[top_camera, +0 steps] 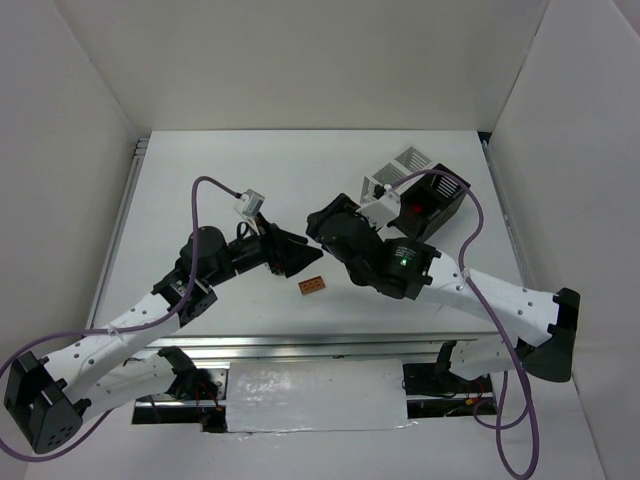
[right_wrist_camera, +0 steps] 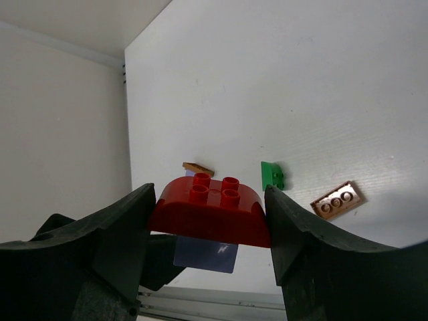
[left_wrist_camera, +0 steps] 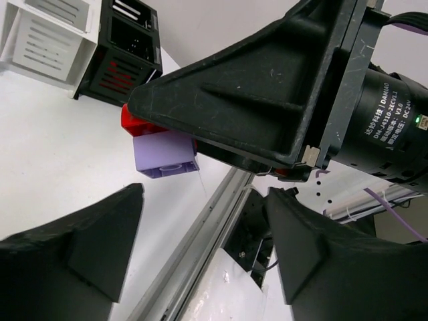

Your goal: Sort the legos into containers by color

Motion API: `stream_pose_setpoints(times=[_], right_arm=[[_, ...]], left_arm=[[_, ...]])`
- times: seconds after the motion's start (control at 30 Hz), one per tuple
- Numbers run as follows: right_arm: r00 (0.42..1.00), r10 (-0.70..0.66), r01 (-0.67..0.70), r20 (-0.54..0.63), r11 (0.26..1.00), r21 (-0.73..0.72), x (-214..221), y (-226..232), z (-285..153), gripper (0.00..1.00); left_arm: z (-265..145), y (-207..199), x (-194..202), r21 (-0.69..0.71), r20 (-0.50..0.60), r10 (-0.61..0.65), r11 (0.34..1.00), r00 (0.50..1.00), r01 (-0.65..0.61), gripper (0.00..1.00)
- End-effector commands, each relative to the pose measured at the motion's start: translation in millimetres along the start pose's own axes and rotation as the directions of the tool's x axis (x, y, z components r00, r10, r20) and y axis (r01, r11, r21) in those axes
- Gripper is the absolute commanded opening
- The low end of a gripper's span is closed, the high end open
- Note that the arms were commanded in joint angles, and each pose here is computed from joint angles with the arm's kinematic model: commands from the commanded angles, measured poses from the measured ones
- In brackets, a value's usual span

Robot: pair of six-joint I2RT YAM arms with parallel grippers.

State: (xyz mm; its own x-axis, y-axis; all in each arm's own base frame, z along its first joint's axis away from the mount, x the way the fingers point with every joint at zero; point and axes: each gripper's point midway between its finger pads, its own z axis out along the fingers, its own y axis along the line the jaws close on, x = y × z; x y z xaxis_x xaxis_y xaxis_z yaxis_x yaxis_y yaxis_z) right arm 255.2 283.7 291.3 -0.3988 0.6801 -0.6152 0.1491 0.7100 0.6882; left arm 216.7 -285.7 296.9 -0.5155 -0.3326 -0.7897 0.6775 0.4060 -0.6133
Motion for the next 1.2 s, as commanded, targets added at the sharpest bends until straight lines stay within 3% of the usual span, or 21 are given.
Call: stream_pose_setpoints(times=[0.0,0.27,0.4,0.47,0.57,0.73,1.03,1.17], right_arm=[[0.996,0.065,-0.062,0.053,0.997,-0.051,-19.0,15.8,-11.5,0.00],[0.998,0.057,-0.054,0.036,0.996,-0.070,-10.0,27.3,-16.4,0.00],[0.997,0.071,-0.066,0.042,0.993,-0.095,-13.7,32.4,-22.4,0.00],[0.996,0.077,-0.072,0.046,0.992,-0.106,-16.0,31.7,-25.0,0.00],[0.995,0.087,-0.081,0.048,0.989,-0.126,-18.5,32.0,-27.4,0.00],[0.995,0.085,-0.079,0.049,0.990,-0.118,-19.5,30.2,-28.5,0.00],[0.998,0.065,-0.064,0.005,0.987,-0.148,-4.3,40.0,-25.3,0.00],[0.998,0.066,-0.066,-0.006,0.985,-0.158,-0.5,44.2,-24.6,0.00]], left_arm=[[0.9,-24.1,-30.3,0.069,0.101,0.032,0.997,0.994,-0.039,0.84],[3.2,-24.7,-36.8,0.061,0.121,0.043,0.997,0.992,-0.050,0.68],[4.0,-18.1,-33.7,0.029,0.105,0.047,0.998,0.993,-0.050,0.69],[2.9,-12.9,-31.0,0.007,0.101,0.045,0.999,0.994,-0.046,0.73],[1.1,-10.7,-30.9,-0.006,0.104,0.049,0.999,0.993,-0.048,0.89],[0.0,-9.7,-33.1,-0.022,0.104,0.057,0.998,0.993,-0.055,0.95],[-1.1,-20.5,-43.5,0.015,0.140,0.074,0.997,0.987,-0.077,0.87],[-1.5,-24.4,-45.7,0.032,0.149,0.079,0.996,0.986,-0.084,0.70]])
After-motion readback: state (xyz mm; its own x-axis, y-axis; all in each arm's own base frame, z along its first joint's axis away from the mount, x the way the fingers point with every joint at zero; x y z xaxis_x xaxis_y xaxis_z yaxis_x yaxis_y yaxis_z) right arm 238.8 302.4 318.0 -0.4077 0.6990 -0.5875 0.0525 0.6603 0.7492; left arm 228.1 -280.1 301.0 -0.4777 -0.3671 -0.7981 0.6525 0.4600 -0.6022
